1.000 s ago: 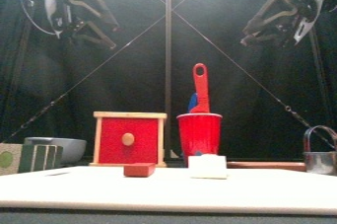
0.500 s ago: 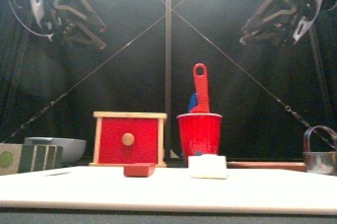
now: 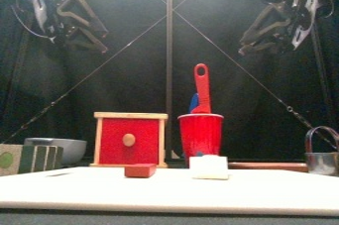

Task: Grab salmon

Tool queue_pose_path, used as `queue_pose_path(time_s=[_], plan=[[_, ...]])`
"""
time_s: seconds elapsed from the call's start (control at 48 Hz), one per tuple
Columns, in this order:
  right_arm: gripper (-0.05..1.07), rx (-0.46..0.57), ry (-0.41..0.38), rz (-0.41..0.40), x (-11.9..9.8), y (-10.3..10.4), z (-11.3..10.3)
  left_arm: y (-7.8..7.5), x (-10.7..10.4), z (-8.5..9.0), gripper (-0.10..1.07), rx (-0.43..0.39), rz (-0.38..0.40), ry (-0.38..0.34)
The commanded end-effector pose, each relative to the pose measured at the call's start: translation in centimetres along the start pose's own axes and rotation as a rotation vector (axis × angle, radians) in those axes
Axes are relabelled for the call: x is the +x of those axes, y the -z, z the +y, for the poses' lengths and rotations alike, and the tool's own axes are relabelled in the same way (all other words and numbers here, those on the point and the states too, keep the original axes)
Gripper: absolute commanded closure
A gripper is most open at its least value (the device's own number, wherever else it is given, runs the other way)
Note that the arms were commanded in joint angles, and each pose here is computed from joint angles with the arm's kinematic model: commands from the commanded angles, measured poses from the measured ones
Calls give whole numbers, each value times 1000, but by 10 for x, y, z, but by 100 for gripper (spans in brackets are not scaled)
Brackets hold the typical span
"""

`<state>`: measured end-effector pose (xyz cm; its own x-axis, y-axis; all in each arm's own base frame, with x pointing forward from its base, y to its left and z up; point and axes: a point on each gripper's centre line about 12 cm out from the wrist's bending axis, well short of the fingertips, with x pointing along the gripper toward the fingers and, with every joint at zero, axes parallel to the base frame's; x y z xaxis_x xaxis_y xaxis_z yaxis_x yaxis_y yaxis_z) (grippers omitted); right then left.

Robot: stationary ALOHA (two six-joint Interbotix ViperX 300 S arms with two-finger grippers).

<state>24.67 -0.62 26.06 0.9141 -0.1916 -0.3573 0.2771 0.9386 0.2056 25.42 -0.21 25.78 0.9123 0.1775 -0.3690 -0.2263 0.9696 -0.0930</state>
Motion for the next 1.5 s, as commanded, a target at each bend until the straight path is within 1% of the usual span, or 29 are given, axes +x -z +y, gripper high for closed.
queue_pose_path(time_s=[0.0, 0.146, 0.208, 0.271, 0.312, 0.375, 0.479, 0.521, 0.625, 0.708, 0.792, 0.958, 1.104, 1.271, 1.396, 1.479], plan=[[30, 3, -4, -16, -1, -6, 1, -14, 2, -4, 12, -8, -28, 5], [30, 5, -3, -14, -1, -5, 1, -24, 10, -10, 12, -23, -28, 7], [30, 5, -1, -12, -1, -5, 1, -26, 17, -13, 12, -49, -10, 2], [30, 6, -3, -12, -1, -5, 1, -26, 24, -13, 13, -99, 13, -24], [30, 6, -2, -10, -1, -4, 1, -25, 28, -12, 13, -144, 35, -52], [30, 6, -2, -10, -1, -4, 1, -22, 34, -7, 13, -231, 77, -119], [30, 6, 1, -6, -1, -2, 0, -14, 38, -1, 13, -415, 172, -255], [30, 7, 1, -4, -1, -2, 0, -8, 39, 1, 13, -502, 224, -312], [30, 7, 7, 0, 0, 0, -2, 2, 42, -3, 13, -624, 313, -374], [30, 8, 14, 3, 0, 2, -4, 3, 50, -10, 13, -683, 352, -374], [30, 10, 26, 5, 0, 3, -7, 2, 60, -16, 13, -718, 375, -374], [30, 27, 48, 11, 1, 5, -13, 3, 84, -29, 13, -761, 420, -386], [30, 56, 78, 22, 2, 8, -21, 20, 106, -43, 13, -794, 496, -416], [30, 66, 99, 29, 2, 12, -27, 42, 133, -56, 13, -844, 569, -474], [30, 68, 102, 31, 3, 13, -28, 47, 145, -63, 13, -853, 580, -508], [30, 68, 91, 33, 3, 13, -26, 50, 149, -66, 13, -847, 588, -542]])
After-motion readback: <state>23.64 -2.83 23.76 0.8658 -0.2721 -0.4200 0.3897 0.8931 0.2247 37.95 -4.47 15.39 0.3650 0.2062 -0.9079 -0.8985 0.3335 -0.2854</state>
